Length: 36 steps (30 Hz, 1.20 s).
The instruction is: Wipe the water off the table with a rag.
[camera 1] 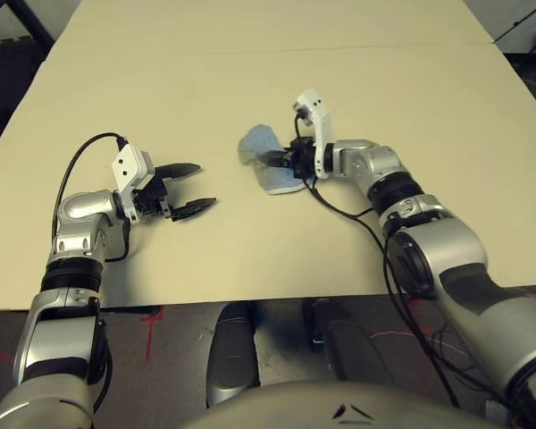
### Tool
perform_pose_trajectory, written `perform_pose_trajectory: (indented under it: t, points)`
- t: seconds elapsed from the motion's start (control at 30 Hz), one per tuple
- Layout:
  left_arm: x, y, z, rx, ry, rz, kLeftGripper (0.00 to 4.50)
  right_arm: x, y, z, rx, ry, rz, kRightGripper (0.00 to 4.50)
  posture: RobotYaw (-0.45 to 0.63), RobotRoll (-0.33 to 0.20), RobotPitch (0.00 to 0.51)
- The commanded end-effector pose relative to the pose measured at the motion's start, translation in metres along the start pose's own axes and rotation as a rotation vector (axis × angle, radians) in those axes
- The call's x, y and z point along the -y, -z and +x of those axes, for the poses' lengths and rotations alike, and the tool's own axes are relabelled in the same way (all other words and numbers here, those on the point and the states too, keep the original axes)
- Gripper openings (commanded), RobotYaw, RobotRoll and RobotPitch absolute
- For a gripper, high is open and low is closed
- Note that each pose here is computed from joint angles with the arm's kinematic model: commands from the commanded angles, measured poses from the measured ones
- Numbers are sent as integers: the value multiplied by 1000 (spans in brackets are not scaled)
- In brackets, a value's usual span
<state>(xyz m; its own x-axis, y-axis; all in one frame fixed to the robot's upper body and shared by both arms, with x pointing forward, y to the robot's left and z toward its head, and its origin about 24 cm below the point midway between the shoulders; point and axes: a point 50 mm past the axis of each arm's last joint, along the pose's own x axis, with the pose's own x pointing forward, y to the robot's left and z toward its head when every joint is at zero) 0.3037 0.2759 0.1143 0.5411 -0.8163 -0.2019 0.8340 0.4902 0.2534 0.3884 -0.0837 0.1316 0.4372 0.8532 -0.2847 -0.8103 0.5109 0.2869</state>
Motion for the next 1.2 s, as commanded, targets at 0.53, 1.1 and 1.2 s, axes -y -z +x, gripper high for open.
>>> perform_pose_trajectory:
  t: [0.53,1.1,1.2]
  points:
    - [-5,-9,12,44,41,42,4500,72,35,-135,-44,412,135,184,81,0,226]
    - [-8,-13,25,62,83,48,4500,78,32,-158,-8,489,144,183,11,0,210]
    - [-8,-14,28,63,90,51,4500,78,31,-156,-5,490,139,182,-11,0,199]
